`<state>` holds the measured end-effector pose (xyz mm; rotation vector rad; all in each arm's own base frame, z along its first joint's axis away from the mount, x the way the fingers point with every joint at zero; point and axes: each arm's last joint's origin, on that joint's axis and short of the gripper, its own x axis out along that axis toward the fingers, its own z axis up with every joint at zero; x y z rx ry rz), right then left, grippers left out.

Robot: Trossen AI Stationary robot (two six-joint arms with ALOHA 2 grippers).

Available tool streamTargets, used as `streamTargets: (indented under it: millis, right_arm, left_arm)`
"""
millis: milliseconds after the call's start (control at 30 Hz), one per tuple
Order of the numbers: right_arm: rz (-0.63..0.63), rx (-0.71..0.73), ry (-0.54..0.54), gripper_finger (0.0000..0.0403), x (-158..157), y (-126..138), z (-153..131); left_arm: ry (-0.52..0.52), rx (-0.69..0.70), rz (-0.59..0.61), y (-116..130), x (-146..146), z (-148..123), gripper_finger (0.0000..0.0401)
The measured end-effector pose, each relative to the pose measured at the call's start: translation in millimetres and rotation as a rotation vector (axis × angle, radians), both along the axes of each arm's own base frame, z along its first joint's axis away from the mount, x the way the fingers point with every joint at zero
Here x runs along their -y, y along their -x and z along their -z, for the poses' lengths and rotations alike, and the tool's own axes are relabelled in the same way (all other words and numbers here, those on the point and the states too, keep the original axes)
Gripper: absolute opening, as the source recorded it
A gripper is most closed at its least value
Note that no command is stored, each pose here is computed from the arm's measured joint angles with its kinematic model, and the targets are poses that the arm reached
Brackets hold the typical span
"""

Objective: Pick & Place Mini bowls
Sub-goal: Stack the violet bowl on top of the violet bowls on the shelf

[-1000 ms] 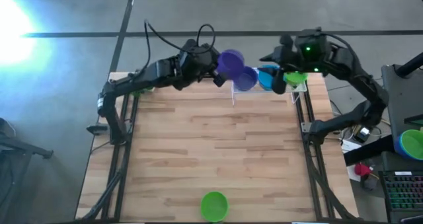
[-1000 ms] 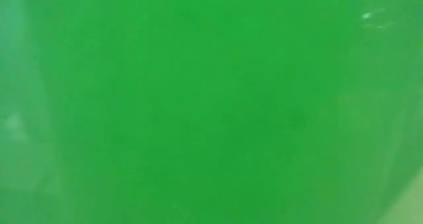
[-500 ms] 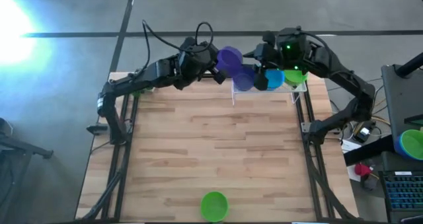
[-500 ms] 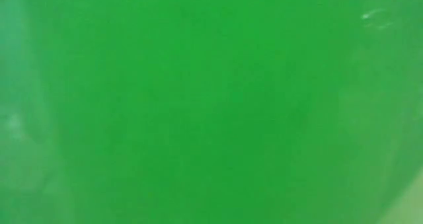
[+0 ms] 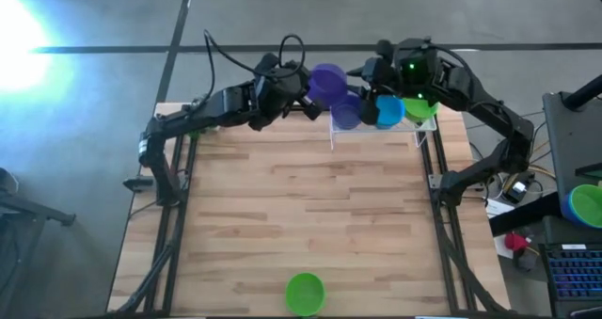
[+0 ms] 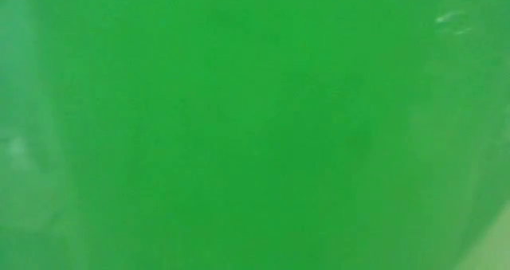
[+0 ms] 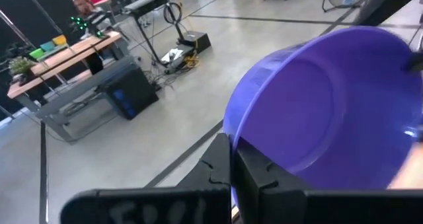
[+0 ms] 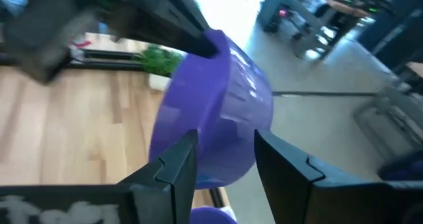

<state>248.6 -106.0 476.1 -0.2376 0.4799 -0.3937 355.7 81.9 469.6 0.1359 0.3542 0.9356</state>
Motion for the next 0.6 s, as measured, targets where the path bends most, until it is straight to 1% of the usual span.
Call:
streamTargets:
  millis: [100, 300, 433, 533, 600]
  right_arm:
    - [0.022, -0.004, 0.006, 0.0142, 1, 0, 0]
    - [0.049, 0.008, -0.033, 0.0141, 2, -3, 3]
    - [0.112, 0.0, -0.01, 0.0135, 4, -3, 3]
    - [0.135, -0.004, -0.001, 0.0118, 4, -3, 3]
    - [0.141, -0.005, 0.002, 0.0095, 5, -3, 3]
  left_arm:
    - [-0.012, 0.016, 0.009, -2, 4, -2, 0.0]
    - [-0.037, 0.011, 0.032, -4, 14, -4, 0.0]
    - [-0.039, 0.013, 0.051, -5, 19, -5, 0.0]
    - [-0.041, 0.011, 0.059, -5, 20, -5, 0.0]
    - [-0.041, 0.011, 0.063, -5, 20, -5, 0.0]
